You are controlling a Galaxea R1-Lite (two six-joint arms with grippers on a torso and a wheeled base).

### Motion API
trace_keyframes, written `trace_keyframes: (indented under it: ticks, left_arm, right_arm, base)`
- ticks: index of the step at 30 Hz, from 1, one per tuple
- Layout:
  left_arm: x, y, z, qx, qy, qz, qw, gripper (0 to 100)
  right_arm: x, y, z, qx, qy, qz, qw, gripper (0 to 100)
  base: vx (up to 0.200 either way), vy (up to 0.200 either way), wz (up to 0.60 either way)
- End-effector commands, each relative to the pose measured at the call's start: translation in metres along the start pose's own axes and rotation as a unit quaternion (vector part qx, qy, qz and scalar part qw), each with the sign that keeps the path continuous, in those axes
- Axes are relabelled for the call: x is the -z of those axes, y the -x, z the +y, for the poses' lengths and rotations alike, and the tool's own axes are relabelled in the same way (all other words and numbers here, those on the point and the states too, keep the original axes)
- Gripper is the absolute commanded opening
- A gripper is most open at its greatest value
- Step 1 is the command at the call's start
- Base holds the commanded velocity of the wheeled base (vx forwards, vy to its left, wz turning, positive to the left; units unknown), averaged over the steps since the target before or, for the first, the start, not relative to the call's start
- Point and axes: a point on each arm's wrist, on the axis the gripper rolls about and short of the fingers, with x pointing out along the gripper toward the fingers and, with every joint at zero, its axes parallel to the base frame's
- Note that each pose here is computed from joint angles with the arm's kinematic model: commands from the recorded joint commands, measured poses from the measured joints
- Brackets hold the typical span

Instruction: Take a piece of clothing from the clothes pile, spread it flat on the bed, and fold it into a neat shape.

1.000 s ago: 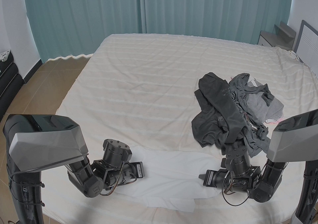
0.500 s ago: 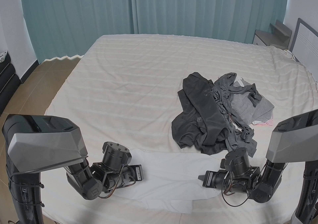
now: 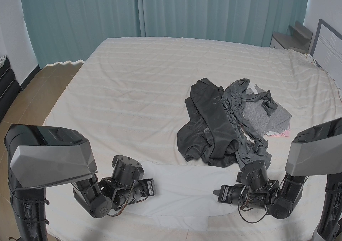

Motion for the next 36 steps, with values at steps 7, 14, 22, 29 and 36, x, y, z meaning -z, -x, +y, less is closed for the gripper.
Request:
trace_keyframes:
  ticks: [7, 14, 22, 29, 36]
  left_arm:
    - [0.004, -0.003, 0.002, -0.004, 0.0, 0.007, 1.0, 0]
    - [0.007, -0.001, 0.004, -0.008, -0.002, 0.013, 0.9999, 0]
    - [0.007, -0.001, 0.003, -0.007, 0.006, 0.011, 0.9999, 0]
    - [0.006, -0.002, 0.004, -0.015, 0.007, 0.004, 0.9998, 0]
    - [0.009, -0.012, 0.009, -0.021, 0.011, -0.018, 0.9996, 0]
  right_arm:
    - [0.002, -0.002, -0.001, 0.003, 0.0, 0.004, 1.0, 0]
    - [0.002, -0.002, -0.002, 0.003, 0.0, 0.005, 1.0, 0]
    - [0.002, -0.002, -0.002, 0.004, 0.0, 0.004, 1.0, 0]
    - [0.002, -0.003, -0.001, 0.002, 0.0, 0.004, 1.0, 0]
    - [0.001, -0.006, -0.002, 0.003, -0.002, 0.001, 1.0, 0]
  base:
    - [0.0, 0.0, 0.0]
    - [0.0, 0.0, 0.0]
    - [-0.175, 0.0, 0.0]
    - [-0.143, 0.0, 0.0]
    - [0.0, 0.0, 0.0]
